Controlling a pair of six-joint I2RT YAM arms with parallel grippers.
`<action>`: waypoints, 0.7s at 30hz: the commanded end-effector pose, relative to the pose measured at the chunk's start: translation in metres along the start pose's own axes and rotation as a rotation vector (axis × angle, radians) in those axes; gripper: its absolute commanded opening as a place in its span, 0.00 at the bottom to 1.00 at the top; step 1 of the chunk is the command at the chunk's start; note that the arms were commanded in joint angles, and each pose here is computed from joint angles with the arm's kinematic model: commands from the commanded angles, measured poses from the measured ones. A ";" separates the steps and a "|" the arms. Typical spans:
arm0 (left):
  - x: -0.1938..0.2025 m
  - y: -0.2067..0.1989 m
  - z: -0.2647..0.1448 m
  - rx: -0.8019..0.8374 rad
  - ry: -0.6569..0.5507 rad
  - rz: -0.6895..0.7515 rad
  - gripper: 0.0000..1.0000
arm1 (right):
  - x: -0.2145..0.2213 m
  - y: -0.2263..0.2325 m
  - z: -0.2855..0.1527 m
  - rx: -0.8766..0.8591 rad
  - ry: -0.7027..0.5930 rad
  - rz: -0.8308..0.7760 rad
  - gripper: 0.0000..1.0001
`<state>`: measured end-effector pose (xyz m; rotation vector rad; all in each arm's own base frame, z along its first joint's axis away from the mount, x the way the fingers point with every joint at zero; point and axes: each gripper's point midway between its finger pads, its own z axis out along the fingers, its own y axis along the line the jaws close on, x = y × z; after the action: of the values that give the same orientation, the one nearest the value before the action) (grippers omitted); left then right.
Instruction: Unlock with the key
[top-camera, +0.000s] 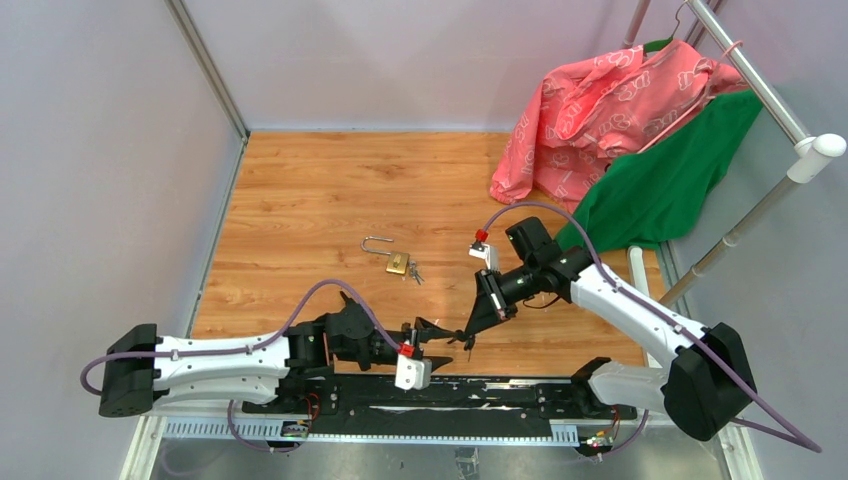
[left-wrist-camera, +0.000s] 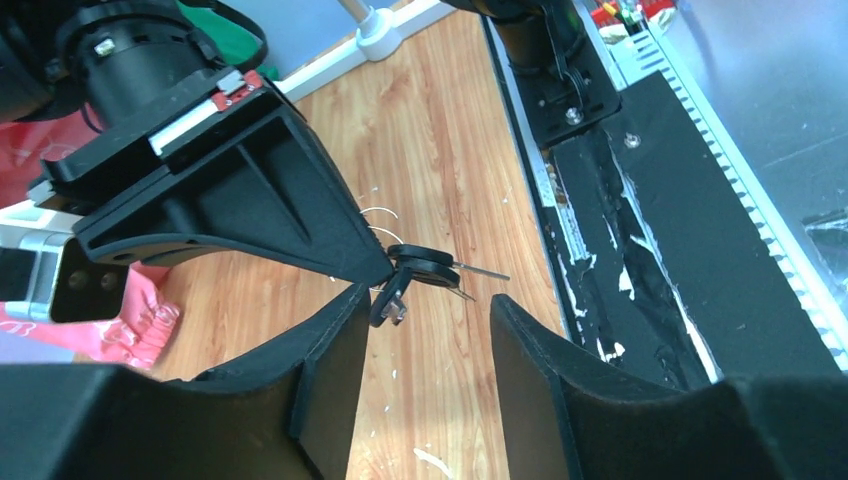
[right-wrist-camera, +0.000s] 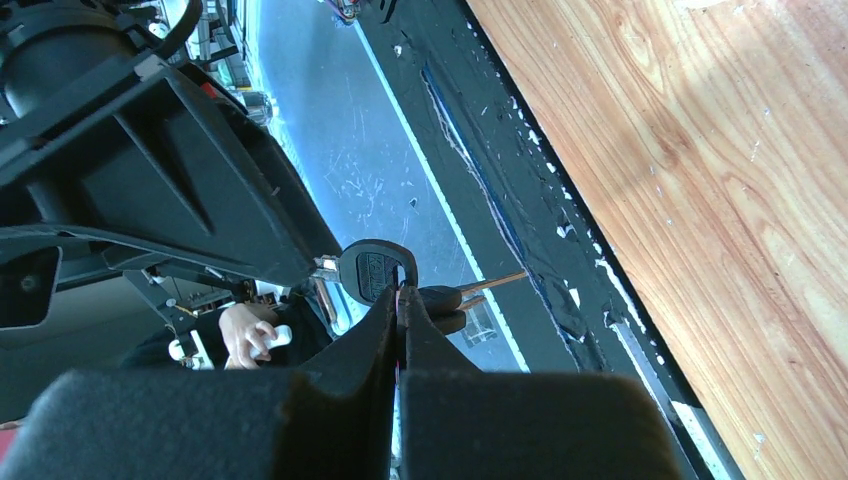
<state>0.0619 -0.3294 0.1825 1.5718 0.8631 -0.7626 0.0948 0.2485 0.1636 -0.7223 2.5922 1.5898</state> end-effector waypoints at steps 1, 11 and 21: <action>-0.007 0.004 0.006 0.002 0.001 0.050 0.49 | 0.005 0.003 0.003 -0.012 0.023 0.008 0.00; -0.015 0.009 0.006 -0.018 -0.011 0.092 0.33 | 0.009 -0.001 0.005 0.005 0.037 0.011 0.00; -0.016 0.007 -0.005 -0.044 -0.023 0.084 0.39 | 0.006 0.004 0.003 -0.003 0.025 -0.009 0.00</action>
<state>0.0622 -0.3336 0.1866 1.5931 0.8162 -0.6992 0.0913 0.2506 0.1617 -0.7409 2.6034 1.5897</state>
